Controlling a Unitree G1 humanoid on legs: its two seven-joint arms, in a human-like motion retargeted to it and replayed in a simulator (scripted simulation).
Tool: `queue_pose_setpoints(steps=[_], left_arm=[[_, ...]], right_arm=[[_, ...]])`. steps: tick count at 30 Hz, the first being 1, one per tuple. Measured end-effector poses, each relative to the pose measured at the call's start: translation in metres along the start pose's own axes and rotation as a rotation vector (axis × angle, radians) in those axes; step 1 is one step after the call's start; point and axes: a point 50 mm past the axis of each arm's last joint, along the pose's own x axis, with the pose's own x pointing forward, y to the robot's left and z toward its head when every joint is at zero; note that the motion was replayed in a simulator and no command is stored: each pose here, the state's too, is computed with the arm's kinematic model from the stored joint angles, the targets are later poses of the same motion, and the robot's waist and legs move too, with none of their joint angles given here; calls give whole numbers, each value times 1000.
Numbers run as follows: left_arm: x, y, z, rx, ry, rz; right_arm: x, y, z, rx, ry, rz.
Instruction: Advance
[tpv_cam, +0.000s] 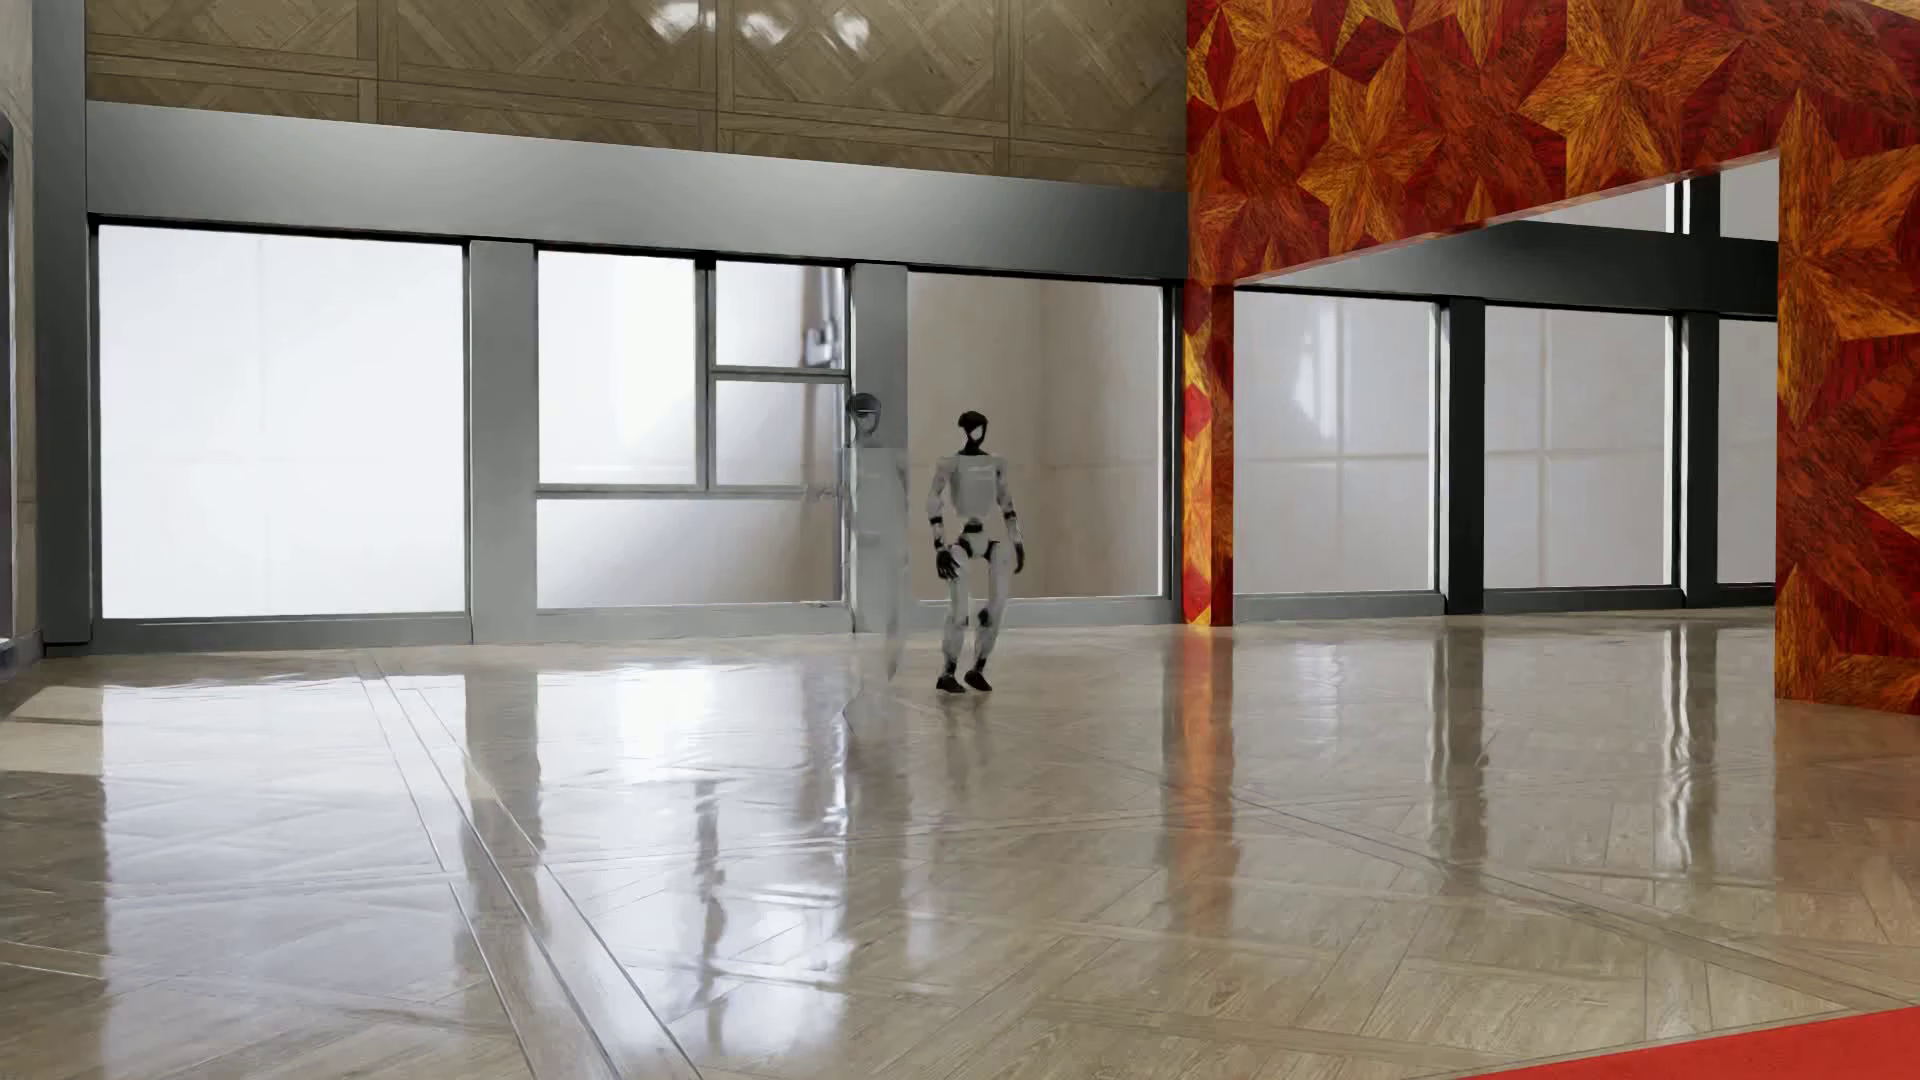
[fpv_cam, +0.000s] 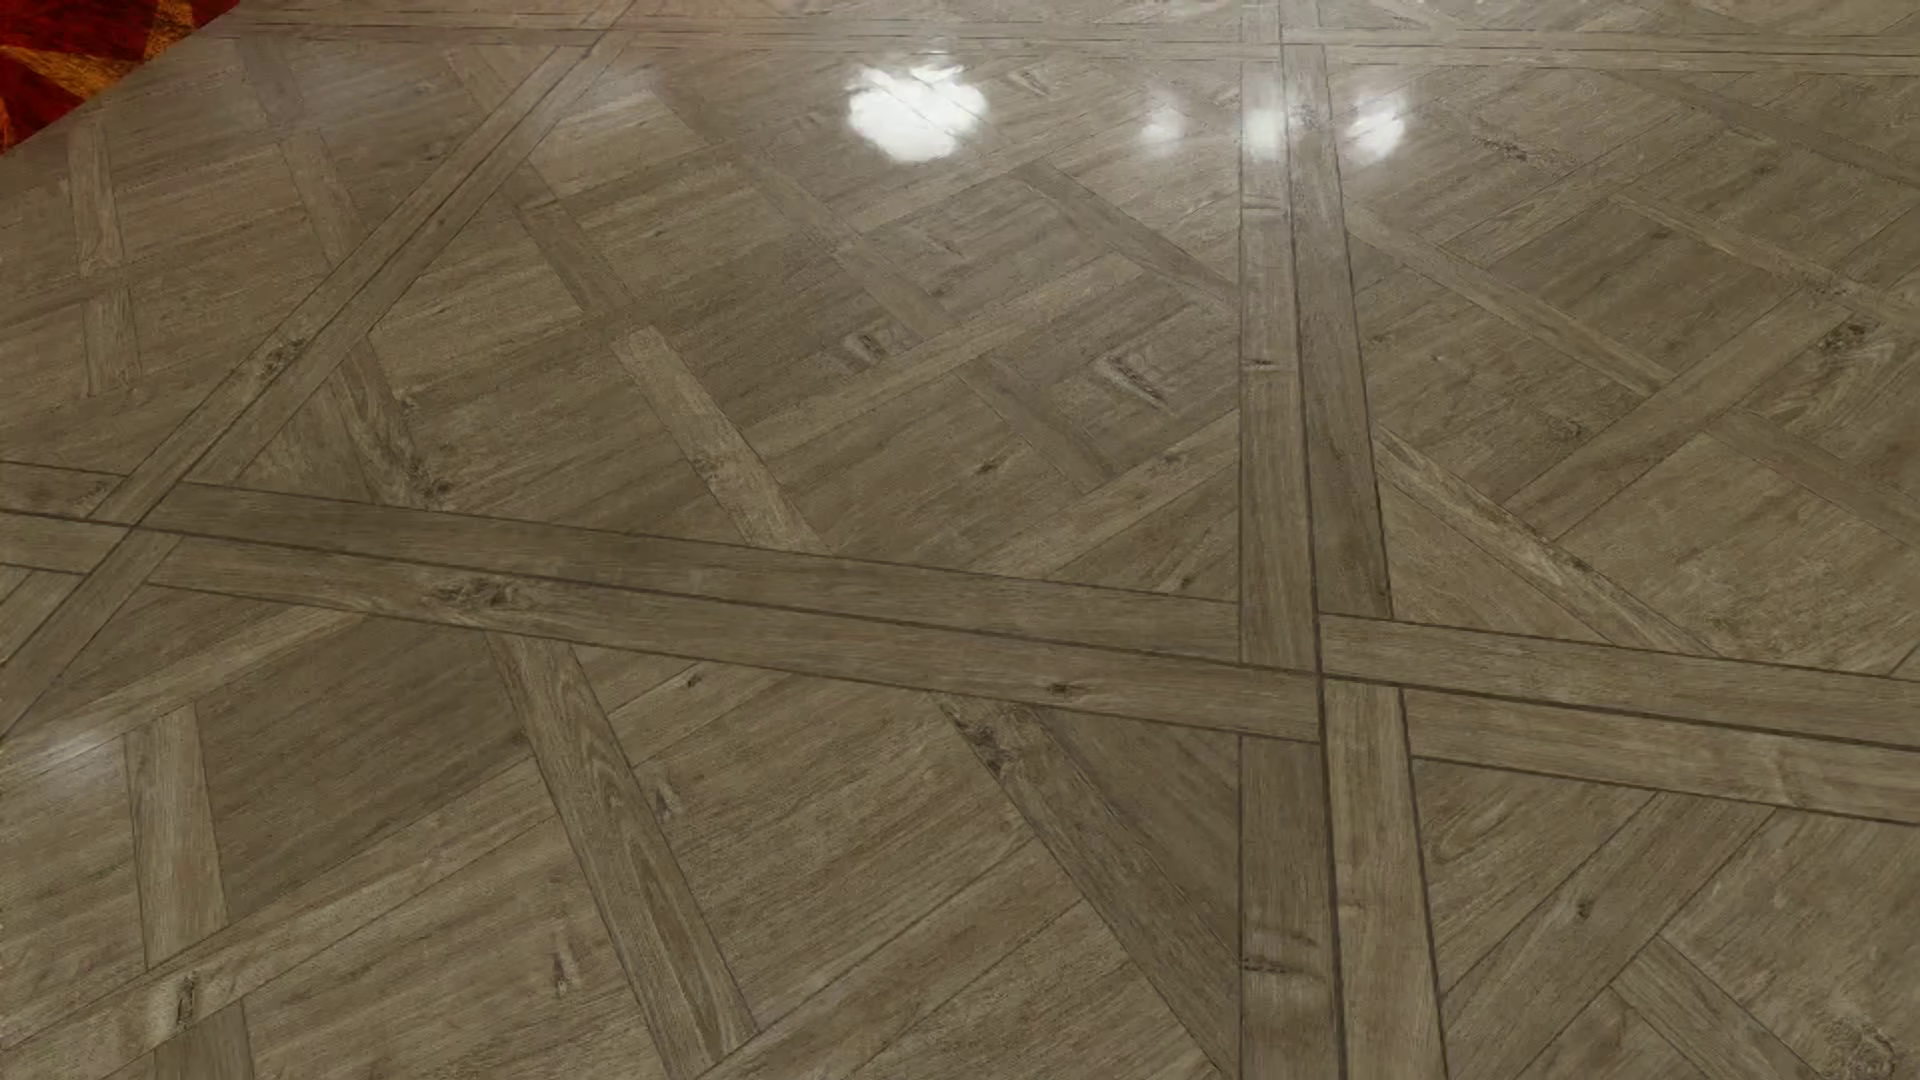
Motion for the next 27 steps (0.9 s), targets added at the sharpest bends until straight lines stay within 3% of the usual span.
queue_pose_setpoints(steps=[10,20,23,27], left_arm=[[-7,4,-21,-52,44,25],[-37,-56,-101,31,321,-152],[-35,-53,-98,38,317,-146],[-13,-16,-54,26,182,-47]], right_arm=[[-5,6,-24,-28,78,21],[-1,-25,17,24,-74,-71],[-3,-19,18,88,-93,-72],[-10,20,-25,57,49,32]])
